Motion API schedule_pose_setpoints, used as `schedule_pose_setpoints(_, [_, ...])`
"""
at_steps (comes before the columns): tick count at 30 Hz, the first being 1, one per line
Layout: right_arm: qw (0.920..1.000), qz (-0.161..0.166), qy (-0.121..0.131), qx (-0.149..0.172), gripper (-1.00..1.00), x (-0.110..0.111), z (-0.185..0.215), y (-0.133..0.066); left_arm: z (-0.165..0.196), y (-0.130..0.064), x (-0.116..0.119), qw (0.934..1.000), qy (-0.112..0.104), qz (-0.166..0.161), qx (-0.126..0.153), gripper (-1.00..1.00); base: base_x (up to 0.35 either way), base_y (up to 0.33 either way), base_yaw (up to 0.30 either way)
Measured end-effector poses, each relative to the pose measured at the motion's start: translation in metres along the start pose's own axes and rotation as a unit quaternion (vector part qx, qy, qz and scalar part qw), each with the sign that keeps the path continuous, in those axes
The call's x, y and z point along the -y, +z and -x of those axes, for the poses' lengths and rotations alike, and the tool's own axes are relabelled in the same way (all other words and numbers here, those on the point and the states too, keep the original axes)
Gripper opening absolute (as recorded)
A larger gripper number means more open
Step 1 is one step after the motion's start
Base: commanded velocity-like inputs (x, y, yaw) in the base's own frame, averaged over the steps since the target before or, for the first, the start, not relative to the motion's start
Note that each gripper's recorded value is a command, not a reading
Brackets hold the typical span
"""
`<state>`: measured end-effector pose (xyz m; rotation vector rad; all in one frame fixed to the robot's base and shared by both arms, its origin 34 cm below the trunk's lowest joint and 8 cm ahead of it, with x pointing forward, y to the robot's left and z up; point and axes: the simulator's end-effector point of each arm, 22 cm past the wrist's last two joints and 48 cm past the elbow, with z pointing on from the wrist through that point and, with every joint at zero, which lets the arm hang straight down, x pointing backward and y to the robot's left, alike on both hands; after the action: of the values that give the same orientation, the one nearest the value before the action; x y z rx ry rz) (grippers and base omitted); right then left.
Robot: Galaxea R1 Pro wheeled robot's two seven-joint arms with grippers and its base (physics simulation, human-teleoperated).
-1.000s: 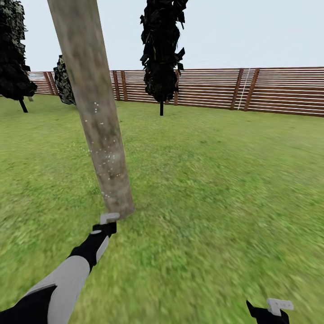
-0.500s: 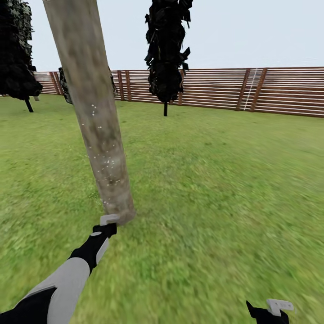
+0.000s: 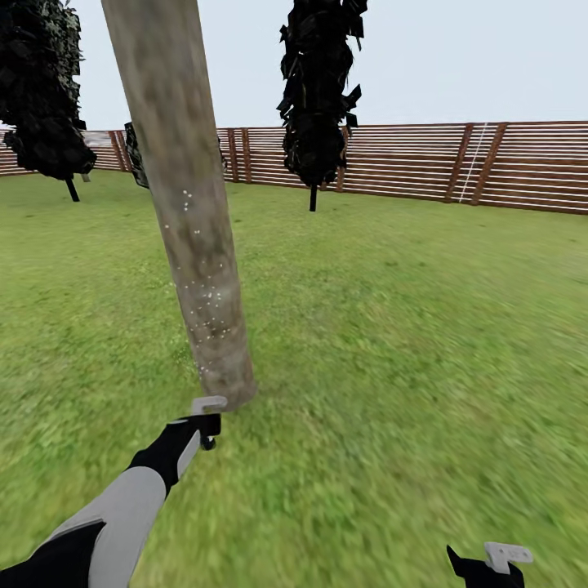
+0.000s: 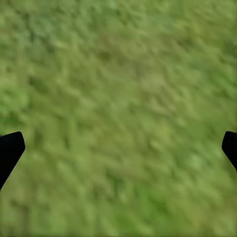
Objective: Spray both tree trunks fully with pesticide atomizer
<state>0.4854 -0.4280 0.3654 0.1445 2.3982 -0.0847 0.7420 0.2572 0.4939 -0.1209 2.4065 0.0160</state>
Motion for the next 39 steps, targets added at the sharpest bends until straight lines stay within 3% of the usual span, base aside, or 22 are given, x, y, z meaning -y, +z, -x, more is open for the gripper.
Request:
schedule_pose_setpoints(2, [1.0000, 0.000, 0.000, 0.000, 1.00, 0.000, 0.000, 0.000, 0.000, 0.000, 0.009, 0.9998, 0.000, -0.020, 0.000, -1.00, 0.060, 0.000, 0.000])
schedule_pose_setpoints(5, [1.0000, 0.000, 0.000, 0.000, 1.00, 0.000, 0.000, 0.000, 0.000, -0.003, 0.033, 0.9969, 0.004, -0.079, -0.001, -1.00, 0.249, 0.000, 0.000])
schedule_pose_setpoints(6, [1.0000, 0.000, 0.000, 0.000, 1.00, 0.000, 0.000, 0.000, 0.000, -0.003, 0.034, 0.9966, 0.006, -0.083, -0.002, -1.00, 0.323, -0.005, 0.000])
schedule_pose_setpoints(18, [1.0000, 0.000, 0.000, 0.000, 1.00, 0.000, 0.000, 0.000, -0.002, -0.003, 0.039, 0.9961, 0.004, -0.088, -0.005, -1.00, 0.128, -0.137, 0.001])
schedule_pose_setpoints(30, [1.0000, 0.000, 0.000, 0.000, 1.00, 0.000, 0.000, 0.000, -0.002, -0.004, 0.039, 0.9961, 0.002, -0.089, -0.005, -1.00, 0.131, -0.252, 0.241])
schedule_pose_setpoints(39, [1.0000, 0.000, 0.000, 0.000, 1.00, 0.000, 0.000, 0.000, -0.002, -0.003, 0.038, 0.9961, 0.002, -0.088, -0.005, -1.00, 0.003, -0.275, 0.023])
